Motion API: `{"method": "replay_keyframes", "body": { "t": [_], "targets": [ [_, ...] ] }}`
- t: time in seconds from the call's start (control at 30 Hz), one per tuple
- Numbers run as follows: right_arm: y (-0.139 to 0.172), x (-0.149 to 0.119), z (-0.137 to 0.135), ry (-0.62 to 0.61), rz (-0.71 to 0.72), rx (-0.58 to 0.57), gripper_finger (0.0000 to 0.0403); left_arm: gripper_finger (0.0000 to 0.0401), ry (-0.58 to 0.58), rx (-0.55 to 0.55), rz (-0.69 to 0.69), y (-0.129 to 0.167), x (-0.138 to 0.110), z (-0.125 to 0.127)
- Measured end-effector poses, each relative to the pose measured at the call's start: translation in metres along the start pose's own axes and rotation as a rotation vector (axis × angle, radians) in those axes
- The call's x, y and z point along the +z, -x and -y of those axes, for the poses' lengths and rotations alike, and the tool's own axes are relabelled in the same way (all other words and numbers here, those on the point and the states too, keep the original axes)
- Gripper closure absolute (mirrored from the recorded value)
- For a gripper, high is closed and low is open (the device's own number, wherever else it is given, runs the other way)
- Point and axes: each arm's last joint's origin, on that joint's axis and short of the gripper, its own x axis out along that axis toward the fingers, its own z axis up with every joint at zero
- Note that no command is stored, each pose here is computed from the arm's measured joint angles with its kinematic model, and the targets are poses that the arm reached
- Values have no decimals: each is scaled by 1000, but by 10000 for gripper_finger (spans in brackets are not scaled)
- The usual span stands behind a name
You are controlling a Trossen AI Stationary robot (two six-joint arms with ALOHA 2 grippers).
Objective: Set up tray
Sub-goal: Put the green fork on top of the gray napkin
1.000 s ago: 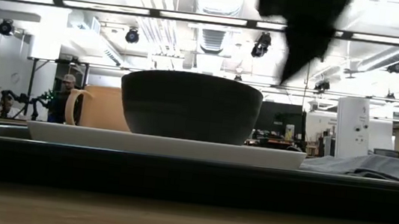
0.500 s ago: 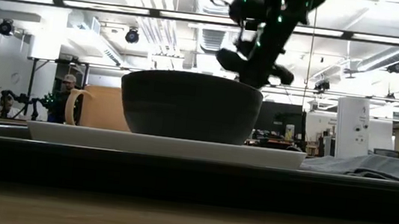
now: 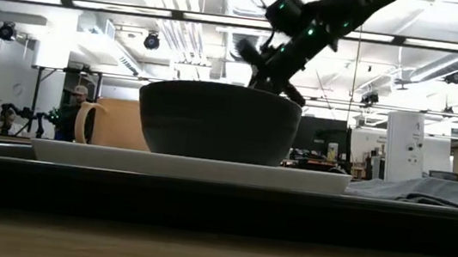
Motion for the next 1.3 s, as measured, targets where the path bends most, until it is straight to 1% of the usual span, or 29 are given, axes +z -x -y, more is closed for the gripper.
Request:
{"method": "replay_keyframes", "body": {
  "t": [0.1, 0.23, 0.37, 0.47, 0.6, 0.77, 0.93, 1.03, 1.13, 1.3],
  "targets": [
    [-24, -3, 1, 6, -47, -41, 346, 291, -1, 4, -6, -2, -3, 3],
    [-63, -9, -5, 0, -135, -124, 306, 291, 62, 38, 15, -1, -3, 0],
    [-91, -17, -17, 70, -207, -289, 288, 291, 136, 31, 31, 4, -5, -14],
    [-105, -17, -28, 116, -227, -340, 275, 291, 161, 26, 39, 8, -9, -25],
    [-107, -9, -40, 158, -227, -434, 254, 291, 170, 21, 38, 9, -17, -33],
    [-110, -8, -41, 164, -265, -504, 226, 291, 189, 17, 38, 9, -29, -38],
    [-112, -9, -40, 132, -309, -471, 208, 291, 187, -8, 22, 7, -39, -37],
    [-115, -10, -33, 93, -344, -464, 207, 291, 192, -9, 24, 6, -42, -38],
    [-117, -10, -26, 70, -367, -468, 209, 291, 196, -10, 26, 7, -42, -40],
    [-119, -11, -23, 54, -364, -478, 209, 291, 208, -13, 31, 8, -41, -42]
  ]
}}
